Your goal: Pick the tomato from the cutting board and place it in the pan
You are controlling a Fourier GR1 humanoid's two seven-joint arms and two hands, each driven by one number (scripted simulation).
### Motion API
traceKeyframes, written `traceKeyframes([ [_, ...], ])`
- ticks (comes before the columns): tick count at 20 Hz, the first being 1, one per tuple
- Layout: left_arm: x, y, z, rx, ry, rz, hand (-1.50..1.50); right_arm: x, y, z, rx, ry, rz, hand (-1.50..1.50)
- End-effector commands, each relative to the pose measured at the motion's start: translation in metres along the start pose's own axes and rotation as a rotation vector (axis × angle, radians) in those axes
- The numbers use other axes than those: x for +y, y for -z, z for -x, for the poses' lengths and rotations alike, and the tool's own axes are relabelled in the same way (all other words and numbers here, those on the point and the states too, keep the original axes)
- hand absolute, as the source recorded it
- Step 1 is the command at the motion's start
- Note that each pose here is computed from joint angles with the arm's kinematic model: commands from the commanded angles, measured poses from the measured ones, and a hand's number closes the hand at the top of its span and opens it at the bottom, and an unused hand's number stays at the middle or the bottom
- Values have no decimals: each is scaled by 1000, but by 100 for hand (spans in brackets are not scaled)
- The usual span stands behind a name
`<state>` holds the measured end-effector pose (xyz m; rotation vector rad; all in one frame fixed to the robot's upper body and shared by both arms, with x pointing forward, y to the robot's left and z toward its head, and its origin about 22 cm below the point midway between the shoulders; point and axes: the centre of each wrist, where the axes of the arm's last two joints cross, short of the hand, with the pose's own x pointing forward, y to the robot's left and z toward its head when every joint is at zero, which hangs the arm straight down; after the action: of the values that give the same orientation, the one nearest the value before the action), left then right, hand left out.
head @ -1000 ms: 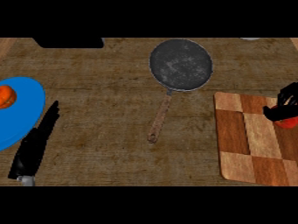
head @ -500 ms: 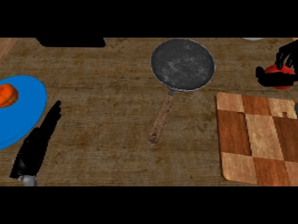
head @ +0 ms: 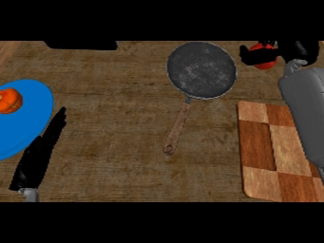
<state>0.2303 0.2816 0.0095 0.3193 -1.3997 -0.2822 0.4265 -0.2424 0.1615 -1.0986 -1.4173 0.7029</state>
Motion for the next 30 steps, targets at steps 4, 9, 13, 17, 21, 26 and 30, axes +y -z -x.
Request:
traceKeyframes([
  [4,6,5,-13,-18,26,7,0,41,19,-46,21,133,-109,150],
  [9,-11,3,-4,-32,11,29,0,76,15,-55,49,116,-156,150],
  [13,-8,16,-12,-51,20,44,0,89,13,-41,40,54,-208,150],
  [17,-14,21,-27,-69,29,56,0,106,5,-47,46,73,-366,150],
  [21,-17,11,-11,-59,6,56,0,126,-7,-30,271,360,-452,-150],
  [26,-10,14,-21,-66,13,70,0,110,4,-46,245,575,-345,-150],
  [30,-24,17,-24,-63,5,62,0,115,0,-46,190,646,-169,-150],
])
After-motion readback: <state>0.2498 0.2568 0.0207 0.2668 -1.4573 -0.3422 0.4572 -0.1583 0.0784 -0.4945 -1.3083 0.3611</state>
